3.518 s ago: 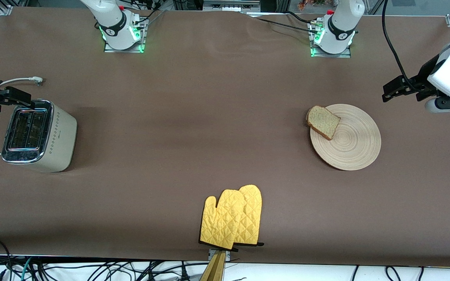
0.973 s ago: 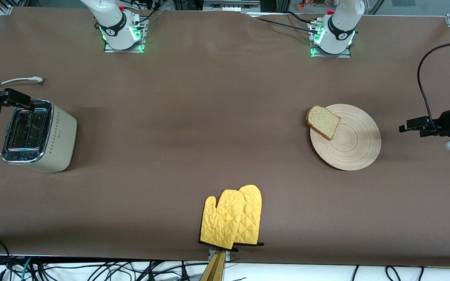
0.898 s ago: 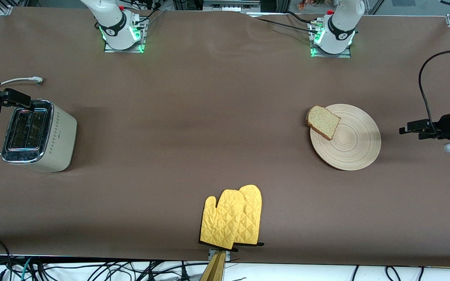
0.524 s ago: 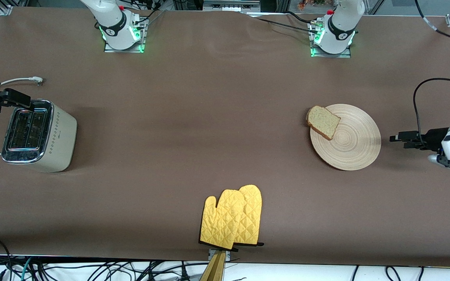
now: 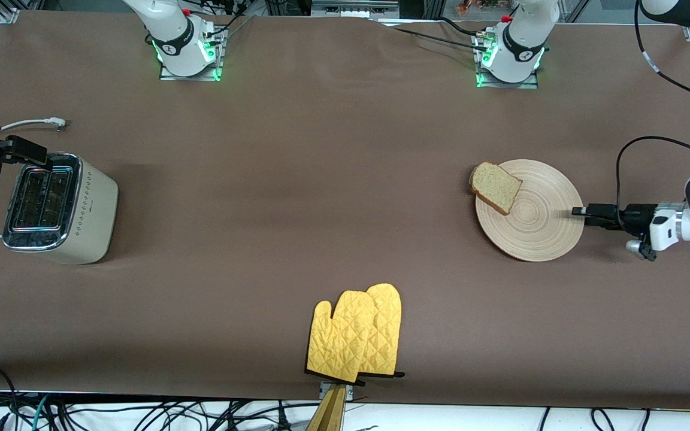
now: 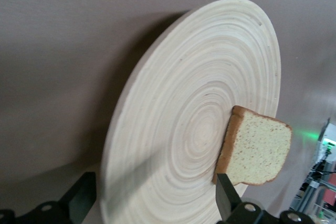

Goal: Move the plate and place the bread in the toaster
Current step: 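Reach the left gripper to the wooden plate's rim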

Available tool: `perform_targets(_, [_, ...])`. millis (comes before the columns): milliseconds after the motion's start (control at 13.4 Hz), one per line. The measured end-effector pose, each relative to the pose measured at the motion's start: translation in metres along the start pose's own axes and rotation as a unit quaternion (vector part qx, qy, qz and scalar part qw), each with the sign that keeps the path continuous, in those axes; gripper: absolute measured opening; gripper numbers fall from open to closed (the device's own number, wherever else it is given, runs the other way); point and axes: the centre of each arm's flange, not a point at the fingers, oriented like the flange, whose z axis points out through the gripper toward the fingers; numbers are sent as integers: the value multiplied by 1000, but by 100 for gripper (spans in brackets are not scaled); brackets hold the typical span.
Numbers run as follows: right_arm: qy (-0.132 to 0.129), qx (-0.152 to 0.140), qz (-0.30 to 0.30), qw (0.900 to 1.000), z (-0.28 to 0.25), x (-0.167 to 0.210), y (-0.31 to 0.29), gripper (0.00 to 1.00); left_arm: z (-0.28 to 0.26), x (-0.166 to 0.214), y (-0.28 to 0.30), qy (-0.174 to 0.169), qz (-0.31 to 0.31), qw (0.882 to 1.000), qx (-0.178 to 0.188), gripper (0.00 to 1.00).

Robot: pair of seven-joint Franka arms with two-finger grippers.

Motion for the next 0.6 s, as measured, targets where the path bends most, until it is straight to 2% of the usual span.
perform_targets(374, [0, 0, 0, 1000, 0, 0, 0, 100, 27, 0, -10, -17, -7, 1000, -19, 99])
perform_targets(449, [0, 0, 0, 1000, 0, 0, 0, 100, 30, -1, -12, -20, -9, 1000, -21, 94])
perform_targets(599, [0, 0, 0, 1000, 0, 0, 0, 100, 35, -2, -15, -23, -11, 999, -25, 68])
